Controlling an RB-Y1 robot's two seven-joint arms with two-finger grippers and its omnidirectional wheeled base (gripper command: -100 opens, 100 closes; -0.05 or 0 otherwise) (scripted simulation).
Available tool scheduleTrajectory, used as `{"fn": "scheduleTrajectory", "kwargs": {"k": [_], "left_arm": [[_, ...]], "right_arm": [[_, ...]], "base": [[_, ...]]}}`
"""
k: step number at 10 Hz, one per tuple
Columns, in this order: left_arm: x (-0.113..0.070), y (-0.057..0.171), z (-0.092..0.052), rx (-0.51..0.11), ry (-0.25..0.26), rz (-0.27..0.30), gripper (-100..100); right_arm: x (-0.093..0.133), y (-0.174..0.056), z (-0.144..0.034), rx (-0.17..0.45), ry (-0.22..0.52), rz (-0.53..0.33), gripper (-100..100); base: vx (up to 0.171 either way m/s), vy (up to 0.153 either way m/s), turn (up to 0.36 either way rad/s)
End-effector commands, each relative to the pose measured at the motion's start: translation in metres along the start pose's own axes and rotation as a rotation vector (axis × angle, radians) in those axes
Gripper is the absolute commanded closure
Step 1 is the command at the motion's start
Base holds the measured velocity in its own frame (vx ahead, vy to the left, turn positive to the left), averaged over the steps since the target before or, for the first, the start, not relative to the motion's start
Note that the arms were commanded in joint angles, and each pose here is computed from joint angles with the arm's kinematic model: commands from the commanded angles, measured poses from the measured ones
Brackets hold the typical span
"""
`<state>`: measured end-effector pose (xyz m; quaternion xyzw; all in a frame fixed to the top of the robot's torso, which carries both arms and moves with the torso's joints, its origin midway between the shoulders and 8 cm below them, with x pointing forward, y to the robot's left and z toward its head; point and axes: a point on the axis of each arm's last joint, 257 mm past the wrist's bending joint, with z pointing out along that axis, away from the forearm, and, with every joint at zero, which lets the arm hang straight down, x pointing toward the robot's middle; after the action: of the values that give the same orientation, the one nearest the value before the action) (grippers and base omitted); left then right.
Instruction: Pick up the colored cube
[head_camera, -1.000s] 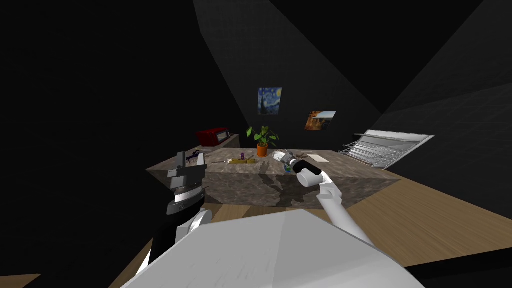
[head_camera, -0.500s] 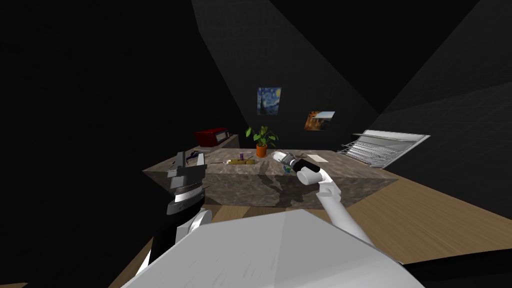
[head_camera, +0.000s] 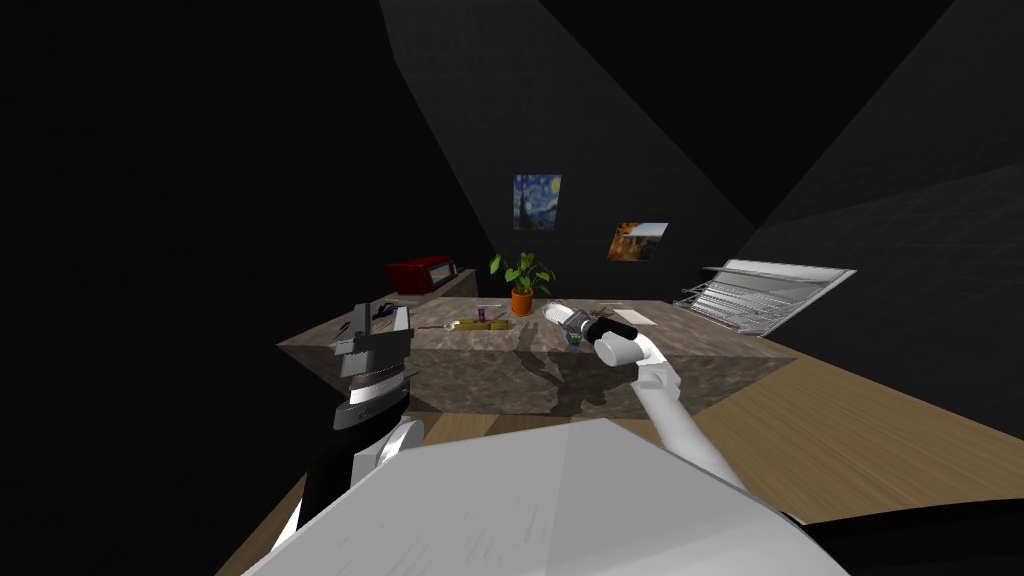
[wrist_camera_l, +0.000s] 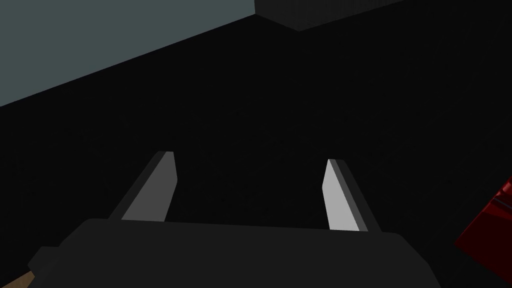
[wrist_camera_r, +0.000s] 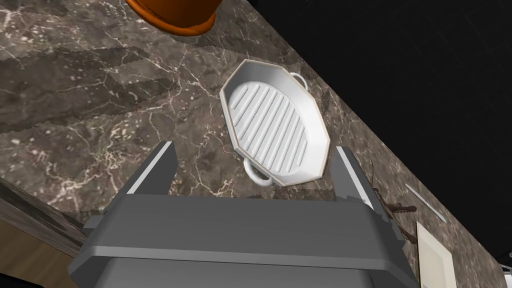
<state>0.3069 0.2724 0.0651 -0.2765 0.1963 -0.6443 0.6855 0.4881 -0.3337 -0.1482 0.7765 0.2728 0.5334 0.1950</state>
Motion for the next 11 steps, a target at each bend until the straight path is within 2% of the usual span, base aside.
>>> {"fn": "scheduleTrajectory", "kwargs": {"k": [1,3,4,5,6,8,9,11], "left_arm": [[0.000,0.000,0.000,0.000,0.000,0.000,0],[0.000,0.000,0.000,0.000,0.000,0.000,0],[0.000,0.000,0.000,0.000,0.000,0.000,0],[0.000,0.000,0.000,0.000,0.000,0.000,0],[0.000,0.000,0.000,0.000,0.000,0.000,0],[0.000,0.000,0.000,0.000,0.000,0.000,0],[0.000,0.000,0.000,0.000,0.000,0.000,0],[0.000,0.000,0.000,0.000,0.000,0.000,0]], "right_arm": [[-0.009,-0.001,0.004,0.018,-0.039,0.065,-100],[-0.017,-0.006,0.003,0.038,-0.072,0.070,-100],[-0.024,-0.006,0.005,0.049,-0.103,0.135,-100],[-0.030,-0.010,0.004,0.062,-0.126,0.138,-100],[-0.036,-0.010,0.006,0.070,-0.153,0.197,-100],[-0.045,-0.016,0.004,0.091,-0.194,0.206,-100],[-0.052,-0.017,0.005,0.099,-0.222,0.270,-100],[-0.059,-0.023,0.003,0.115,-0.254,0.274,-100]], "base": [[0.026,-0.017,-0.039],[0.022,-0.014,-0.005],[0.023,-0.018,-0.030],[0.027,-0.020,-0.020],[0.037,-0.035,-0.039],[0.024,-0.020,-0.004],[0.029,-0.018,-0.033],[0.025,-0.016,-0.006]]}}
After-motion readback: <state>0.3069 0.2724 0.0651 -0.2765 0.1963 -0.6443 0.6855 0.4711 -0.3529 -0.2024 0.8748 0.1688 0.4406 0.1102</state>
